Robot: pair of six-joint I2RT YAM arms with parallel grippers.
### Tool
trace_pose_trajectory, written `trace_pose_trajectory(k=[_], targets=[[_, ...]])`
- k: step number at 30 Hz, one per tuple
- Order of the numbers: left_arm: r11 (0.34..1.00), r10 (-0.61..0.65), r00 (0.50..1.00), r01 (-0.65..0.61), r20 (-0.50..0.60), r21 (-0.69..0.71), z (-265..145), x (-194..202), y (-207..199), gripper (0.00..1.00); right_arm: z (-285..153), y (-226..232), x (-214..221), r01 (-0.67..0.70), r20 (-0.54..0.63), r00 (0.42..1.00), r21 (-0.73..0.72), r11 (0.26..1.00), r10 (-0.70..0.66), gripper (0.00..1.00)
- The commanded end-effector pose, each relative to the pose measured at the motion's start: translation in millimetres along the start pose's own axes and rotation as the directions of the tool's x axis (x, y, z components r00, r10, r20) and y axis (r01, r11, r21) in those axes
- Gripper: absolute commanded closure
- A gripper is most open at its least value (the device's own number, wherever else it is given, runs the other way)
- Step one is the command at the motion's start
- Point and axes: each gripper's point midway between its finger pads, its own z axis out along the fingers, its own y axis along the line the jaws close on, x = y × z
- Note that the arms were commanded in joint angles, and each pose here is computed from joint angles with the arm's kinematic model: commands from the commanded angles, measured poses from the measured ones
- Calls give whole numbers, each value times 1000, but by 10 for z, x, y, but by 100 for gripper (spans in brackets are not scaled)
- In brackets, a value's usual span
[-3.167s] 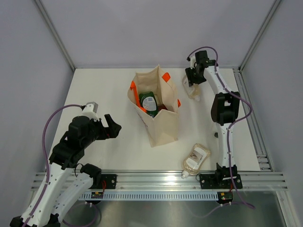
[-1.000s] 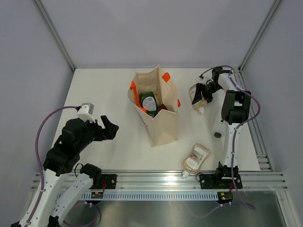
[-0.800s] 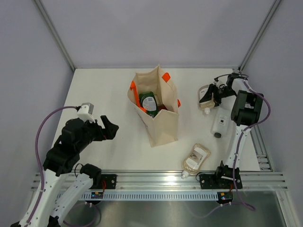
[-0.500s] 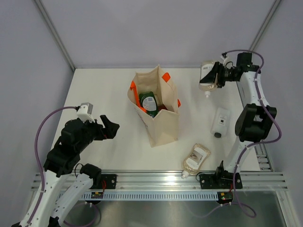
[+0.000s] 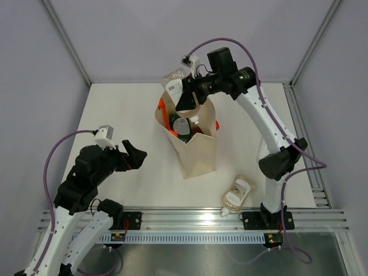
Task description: Place the personal care products into the canvas bag
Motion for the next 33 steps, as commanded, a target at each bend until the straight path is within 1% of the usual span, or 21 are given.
trace_pose_trajectory(k=[1, 4, 6, 7, 9, 10, 11, 14, 15, 16, 17, 18, 19, 20, 21, 22, 25, 29, 30, 32, 33], targets=[[999, -15, 999, 13, 52, 40, -78, -154, -116, 1, 187, -552, 42, 54, -50, 998, 176, 983, -46, 100], [999, -5, 999, 3, 46, 40, -101, -129, -106, 1, 281, -631, 123, 89, -75, 994, 187, 978, -76, 100], [999, 1, 999, -3, 39, 37, -103, -104, -92, 1, 327, -667, 265, 120, -122, 988, 187, 975, -98, 100], [999, 7, 999, -9, 37, 37, -101, -95, -87, 1, 338, -666, 305, 171, -148, 978, 193, 966, -144, 99], [999, 13, 1000, -14, 27, 47, -92, -66, -96, 1, 340, -685, 457, 224, -202, 962, 187, 956, -186, 93], [998, 20, 999, -22, 27, 62, -90, -69, -121, 1, 371, -697, 579, 222, -231, 957, 179, 958, -178, 89], [997, 24, 999, -26, 25, 71, -86, -61, -133, 1, 366, -708, 599, 228, -236, 955, 186, 956, -182, 76], [990, 45, 999, -47, 15, 134, -78, -46, -237, 1, 336, -728, 683, 242, -272, 945, 202, 949, -183, 56], [987, 48, 999, -49, 10, 154, -76, -32, -270, 1, 305, -752, 685, 250, -279, 943, 221, 943, -184, 44], [981, 53, 999, -53, 3, 188, -70, -12, -322, 1, 293, -756, 699, 255, -286, 940, 226, 940, -186, 35], [978, 54, 999, -53, -3, 202, -64, 2, -343, 1, 262, -757, 696, 259, -291, 938, 236, 937, -186, 30], [974, 55, 998, -53, -6, 221, -63, 10, -374, 1, 220, -779, 685, 271, -298, 935, 254, 928, -192, 20], [966, 57, 998, -50, -21, 255, -49, 53, -421, 1, 184, -782, 651, 283, -297, 934, 267, 921, -200, 16], [959, 60, 998, -49, -31, 278, -45, 80, -454, 1, 145, -789, 656, 289, -308, 930, 279, 916, -200, 4], [951, 64, 997, -47, -45, 305, -41, 112, -494, 1, 87, -797, 623, 305, -309, 927, 295, 906, -212, 0], [933, 70, 995, -40, -71, 357, -50, 154, -581, 1, 52, -780, 591, 308, -303, 928, 300, 903, -216, 1], [909, 80, 988, -19, -132, 416, -60, 268, -664, 1, -105, -746, 462, 300, -258, 940, 313, 901, -224, 1], [898, 111, 976, -18, -188, 440, -56, 346, -695, 1, -465, -779, 287, 254, -175, 963, 362, 897, -202, 0], [895, 117, 974, -19, -194, 445, -57, 356, -699, 1, -763, -826, 193, 221, -120, 975, 415, 883, -188, 0], [894, 130, 972, -28, -198, 447, -52, 377, -690, 1, -1052, -963, 198, 166, -60, 986, 474, 865, -156, 0], [896, 132, 971, -30, -202, 443, -32, 410, -664, 1, -1320, -889, 148, 113, 16, 990, 512, 852, -141, 1]])
